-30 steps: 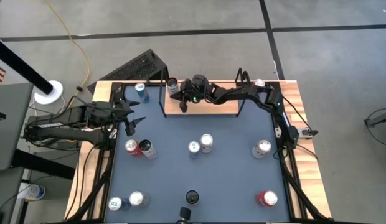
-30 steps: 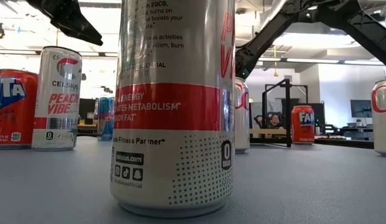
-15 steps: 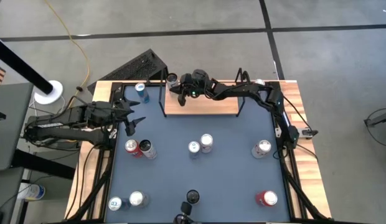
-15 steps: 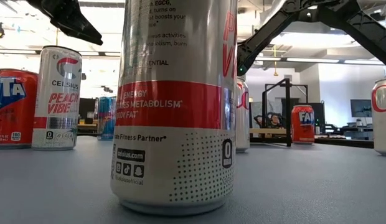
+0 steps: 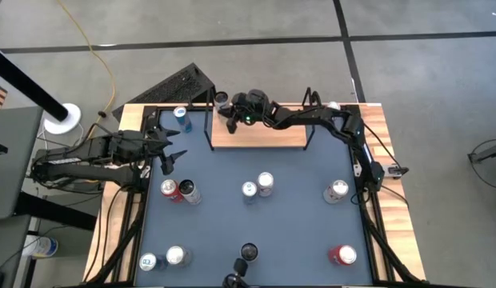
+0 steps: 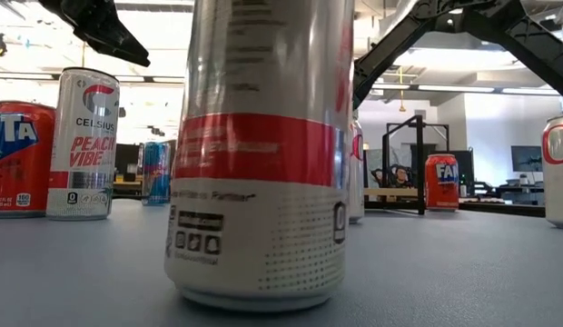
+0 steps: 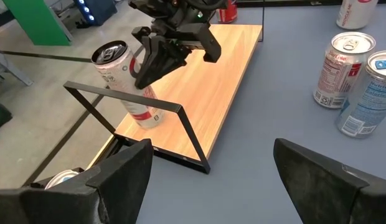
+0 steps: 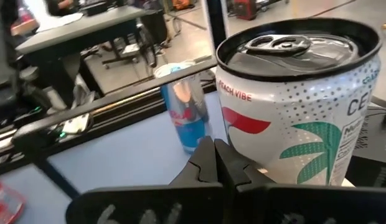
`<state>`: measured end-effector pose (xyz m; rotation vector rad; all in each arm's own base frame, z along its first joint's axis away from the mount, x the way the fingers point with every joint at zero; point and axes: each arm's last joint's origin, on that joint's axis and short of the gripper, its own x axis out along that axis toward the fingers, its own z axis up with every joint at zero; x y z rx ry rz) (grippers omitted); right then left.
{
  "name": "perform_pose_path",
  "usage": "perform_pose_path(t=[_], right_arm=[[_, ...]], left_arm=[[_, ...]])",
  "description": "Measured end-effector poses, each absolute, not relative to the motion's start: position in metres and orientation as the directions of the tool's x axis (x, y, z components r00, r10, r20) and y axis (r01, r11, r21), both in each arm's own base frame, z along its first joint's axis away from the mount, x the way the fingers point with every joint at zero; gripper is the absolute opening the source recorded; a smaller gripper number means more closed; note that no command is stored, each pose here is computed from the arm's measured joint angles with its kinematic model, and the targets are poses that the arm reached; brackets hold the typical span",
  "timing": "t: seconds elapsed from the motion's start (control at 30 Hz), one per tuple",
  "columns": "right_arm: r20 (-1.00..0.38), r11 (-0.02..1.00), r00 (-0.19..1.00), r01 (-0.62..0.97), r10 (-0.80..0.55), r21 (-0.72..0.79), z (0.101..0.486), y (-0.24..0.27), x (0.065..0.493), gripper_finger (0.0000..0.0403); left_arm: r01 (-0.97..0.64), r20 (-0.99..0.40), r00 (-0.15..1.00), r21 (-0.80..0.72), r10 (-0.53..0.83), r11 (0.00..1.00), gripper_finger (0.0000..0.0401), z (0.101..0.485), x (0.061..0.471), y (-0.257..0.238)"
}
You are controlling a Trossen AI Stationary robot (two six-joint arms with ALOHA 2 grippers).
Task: Place canned beverage on shelf
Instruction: Put the top white soda can on the shelf, then put the middle blue soda can on the shelf
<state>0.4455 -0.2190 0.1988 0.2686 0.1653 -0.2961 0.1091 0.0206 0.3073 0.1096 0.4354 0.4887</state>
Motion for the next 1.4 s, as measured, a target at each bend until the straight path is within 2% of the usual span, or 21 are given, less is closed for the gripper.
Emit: perform_pose_path(t=[0.1, 0.7, 1.0, 1.23, 1.4], right_arm=[[-0.193, 0.907, 0.931, 0.352, -0.311, 0.233, 0.2, -0.219, 0.446, 0.0], [-0.139, 0.874, 0.907, 0.421, -0.399, 0.241, 0.205, -0.222, 0.446, 0.0], [-0.121, 0.874, 0.906, 0.422, -0.405, 0.239, 0.207, -0.222, 0.446, 0.0], [-0.094, 0.928, 0.958, 0.286, -0.271, 0.239, 0.212, -0.204, 0.453, 0.0], [-0.114, 0.949, 0.973, 0.224, -0.203, 0.223, 0.23, -0.184, 0.454, 0.0]], left_arm=[[-0.431, -0.378, 0.794, 0.204, 0.477, 0.879, 0.0322, 0.307, 0.109, 0.021], [-0.433, -0.385, 0.791, 0.199, 0.476, 0.879, 0.0322, 0.307, 0.109, 0.021], [-0.433, -0.385, 0.79, 0.2, 0.476, 0.879, 0.0322, 0.307, 0.109, 0.021], [-0.432, -0.386, 0.79, 0.201, 0.477, 0.879, 0.0322, 0.307, 0.109, 0.021], [-0.428, -0.401, 0.787, 0.194, 0.47, 0.883, 0.0322, 0.305, 0.108, 0.02]])
